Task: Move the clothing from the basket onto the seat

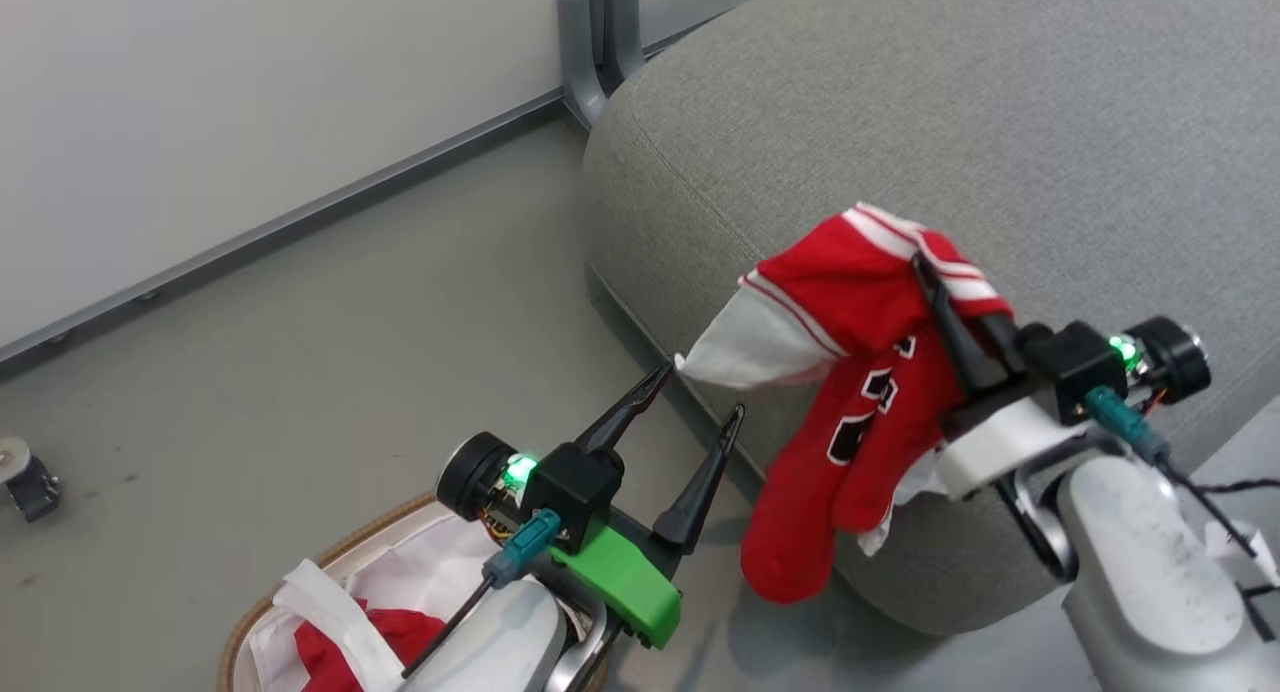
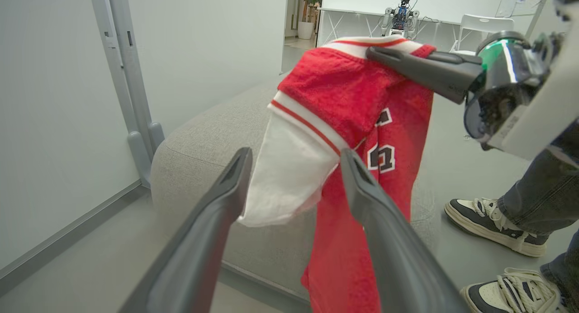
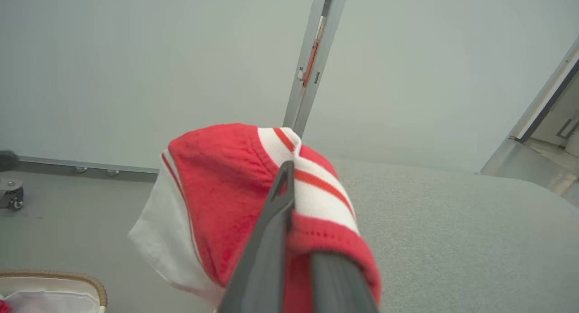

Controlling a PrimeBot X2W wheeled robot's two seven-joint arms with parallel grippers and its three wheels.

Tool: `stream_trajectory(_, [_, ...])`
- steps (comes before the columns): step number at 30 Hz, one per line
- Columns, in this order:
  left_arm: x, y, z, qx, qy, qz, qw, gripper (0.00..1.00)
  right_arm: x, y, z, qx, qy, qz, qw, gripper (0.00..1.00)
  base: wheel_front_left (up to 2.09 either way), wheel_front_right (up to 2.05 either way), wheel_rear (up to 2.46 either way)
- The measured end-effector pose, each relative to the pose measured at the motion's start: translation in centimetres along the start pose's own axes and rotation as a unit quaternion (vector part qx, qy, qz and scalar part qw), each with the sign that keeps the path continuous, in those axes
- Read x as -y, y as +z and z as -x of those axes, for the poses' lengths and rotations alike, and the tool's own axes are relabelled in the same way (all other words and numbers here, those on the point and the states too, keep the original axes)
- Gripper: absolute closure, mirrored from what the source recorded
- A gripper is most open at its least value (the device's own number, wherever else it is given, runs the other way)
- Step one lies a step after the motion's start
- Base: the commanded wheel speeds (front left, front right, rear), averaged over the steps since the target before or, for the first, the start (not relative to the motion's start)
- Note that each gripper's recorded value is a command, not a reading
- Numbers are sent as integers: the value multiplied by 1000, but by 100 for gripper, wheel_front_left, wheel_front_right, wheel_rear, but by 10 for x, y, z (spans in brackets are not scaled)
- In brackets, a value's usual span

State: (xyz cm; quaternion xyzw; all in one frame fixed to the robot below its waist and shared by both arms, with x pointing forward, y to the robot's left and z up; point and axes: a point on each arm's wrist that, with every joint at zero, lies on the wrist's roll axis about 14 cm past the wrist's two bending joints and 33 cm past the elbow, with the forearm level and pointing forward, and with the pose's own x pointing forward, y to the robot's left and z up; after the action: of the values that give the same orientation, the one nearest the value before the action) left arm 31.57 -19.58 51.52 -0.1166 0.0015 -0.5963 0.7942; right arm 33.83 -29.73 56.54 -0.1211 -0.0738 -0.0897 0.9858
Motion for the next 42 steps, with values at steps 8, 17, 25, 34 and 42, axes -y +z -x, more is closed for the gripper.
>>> stream_trajectory(8, [-26, -31, 11, -25, 13, 19, 999, 0, 73, 37, -63, 24, -23, 124, 992, 100, 0, 0, 0])
stream_trajectory(17, [-73, -50, 20, -28, 34, 23, 999, 0, 127, 81, -147, 51, -59, 220, 972, 100, 0, 0, 0])
stream_trajectory(25, [-113, -72, 33, -33, 70, 39, 996, 0, 143, 75, -209, 38, -80, 249, 964, 100, 0, 0, 0])
stream_trajectory(34, [-149, -110, 61, -61, 114, 63, 990, 0, 139, -1, -247, -28, -95, 220, 970, 100, 0, 0, 0])
stream_trajectory(42, [-170, -131, 79, -75, 148, 73, 983, 0, 119, -117, -214, -134, -99, 169, 971, 100, 0, 0, 0])
